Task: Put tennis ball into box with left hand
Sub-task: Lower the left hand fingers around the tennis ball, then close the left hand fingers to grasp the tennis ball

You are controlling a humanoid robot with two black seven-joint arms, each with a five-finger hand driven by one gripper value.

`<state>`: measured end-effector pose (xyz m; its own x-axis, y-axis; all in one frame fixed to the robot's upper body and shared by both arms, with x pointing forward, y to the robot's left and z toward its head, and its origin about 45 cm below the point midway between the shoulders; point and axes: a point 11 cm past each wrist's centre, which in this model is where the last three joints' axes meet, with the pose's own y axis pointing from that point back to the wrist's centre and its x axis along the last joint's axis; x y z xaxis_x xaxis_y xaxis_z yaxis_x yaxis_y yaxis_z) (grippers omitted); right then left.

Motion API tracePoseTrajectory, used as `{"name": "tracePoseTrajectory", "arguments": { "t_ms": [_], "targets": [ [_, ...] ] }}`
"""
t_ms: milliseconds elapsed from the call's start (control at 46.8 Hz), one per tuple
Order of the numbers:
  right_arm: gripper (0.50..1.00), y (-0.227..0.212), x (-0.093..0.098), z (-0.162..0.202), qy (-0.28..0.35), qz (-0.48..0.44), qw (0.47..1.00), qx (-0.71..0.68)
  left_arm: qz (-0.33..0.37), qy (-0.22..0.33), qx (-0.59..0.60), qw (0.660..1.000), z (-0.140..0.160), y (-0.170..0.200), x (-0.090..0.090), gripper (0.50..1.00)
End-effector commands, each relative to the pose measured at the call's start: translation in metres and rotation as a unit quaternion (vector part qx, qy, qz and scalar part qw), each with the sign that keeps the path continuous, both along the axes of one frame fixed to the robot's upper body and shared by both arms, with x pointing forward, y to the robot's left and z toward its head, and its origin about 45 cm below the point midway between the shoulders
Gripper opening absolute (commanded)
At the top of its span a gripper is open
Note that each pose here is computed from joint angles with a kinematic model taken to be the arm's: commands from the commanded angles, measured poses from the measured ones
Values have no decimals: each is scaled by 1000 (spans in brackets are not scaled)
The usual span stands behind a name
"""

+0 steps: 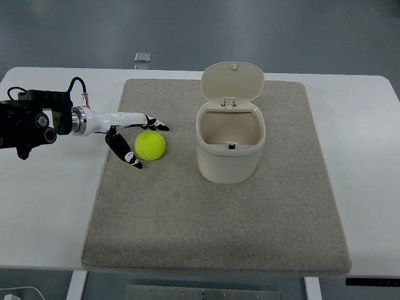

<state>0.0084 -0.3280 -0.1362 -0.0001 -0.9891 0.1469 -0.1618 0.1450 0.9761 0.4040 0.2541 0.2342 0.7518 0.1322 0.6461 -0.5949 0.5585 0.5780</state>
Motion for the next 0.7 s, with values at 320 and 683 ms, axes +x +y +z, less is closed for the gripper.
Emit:
{"name": "tracePoseTrajectory", "arguments": {
  "t_ms": [320,683],
  "targets": [
    [938,0,0,0,0,0,1000,0,-3,-10,-8,1000,-3,-9,3,898],
    [938,0,1,0,-1,0,1000,-1,-3,-15,-11,1000,-7,-11,2,819]
  ]
}}
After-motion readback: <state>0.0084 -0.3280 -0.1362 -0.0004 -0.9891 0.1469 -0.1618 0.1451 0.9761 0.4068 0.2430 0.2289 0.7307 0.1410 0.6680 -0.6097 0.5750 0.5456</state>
